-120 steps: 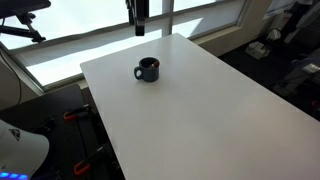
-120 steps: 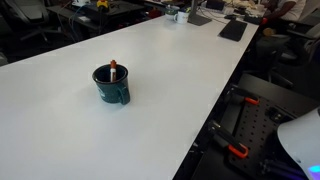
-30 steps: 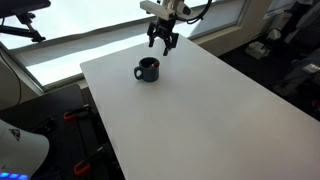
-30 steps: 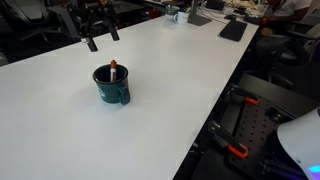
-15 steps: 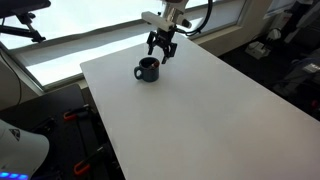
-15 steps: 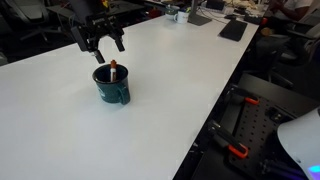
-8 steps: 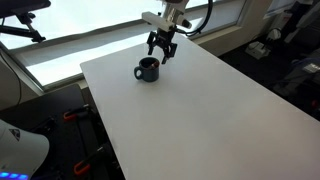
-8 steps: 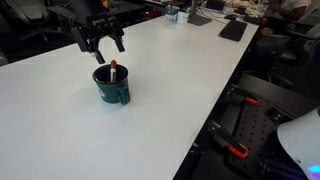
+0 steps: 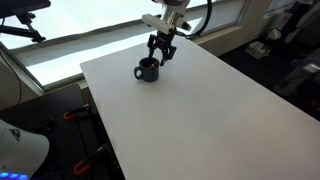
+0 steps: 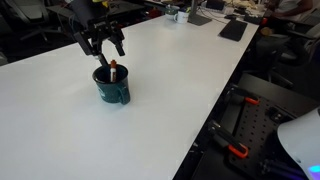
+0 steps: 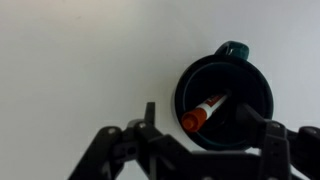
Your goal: Remove the marker from the mug
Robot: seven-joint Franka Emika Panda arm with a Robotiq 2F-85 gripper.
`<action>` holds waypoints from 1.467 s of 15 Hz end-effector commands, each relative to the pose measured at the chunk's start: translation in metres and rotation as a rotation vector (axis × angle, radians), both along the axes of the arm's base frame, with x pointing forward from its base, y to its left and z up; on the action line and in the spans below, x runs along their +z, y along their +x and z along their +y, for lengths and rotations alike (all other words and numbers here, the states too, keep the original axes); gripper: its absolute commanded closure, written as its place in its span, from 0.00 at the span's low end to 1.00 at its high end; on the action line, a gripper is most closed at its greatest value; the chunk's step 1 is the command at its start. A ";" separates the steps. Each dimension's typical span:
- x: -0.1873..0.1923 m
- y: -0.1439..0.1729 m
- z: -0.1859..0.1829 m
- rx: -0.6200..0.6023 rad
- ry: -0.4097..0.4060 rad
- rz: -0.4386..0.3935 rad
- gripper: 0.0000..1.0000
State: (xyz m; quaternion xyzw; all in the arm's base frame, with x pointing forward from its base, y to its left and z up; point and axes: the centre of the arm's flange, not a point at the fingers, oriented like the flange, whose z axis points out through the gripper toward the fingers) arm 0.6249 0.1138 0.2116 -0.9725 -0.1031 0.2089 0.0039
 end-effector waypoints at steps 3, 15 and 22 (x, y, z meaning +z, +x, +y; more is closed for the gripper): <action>-0.001 0.000 -0.003 -0.003 0.030 -0.006 0.63; 0.003 0.001 -0.003 -0.022 0.062 -0.038 0.97; 0.003 0.000 -0.001 -0.027 0.070 -0.054 0.97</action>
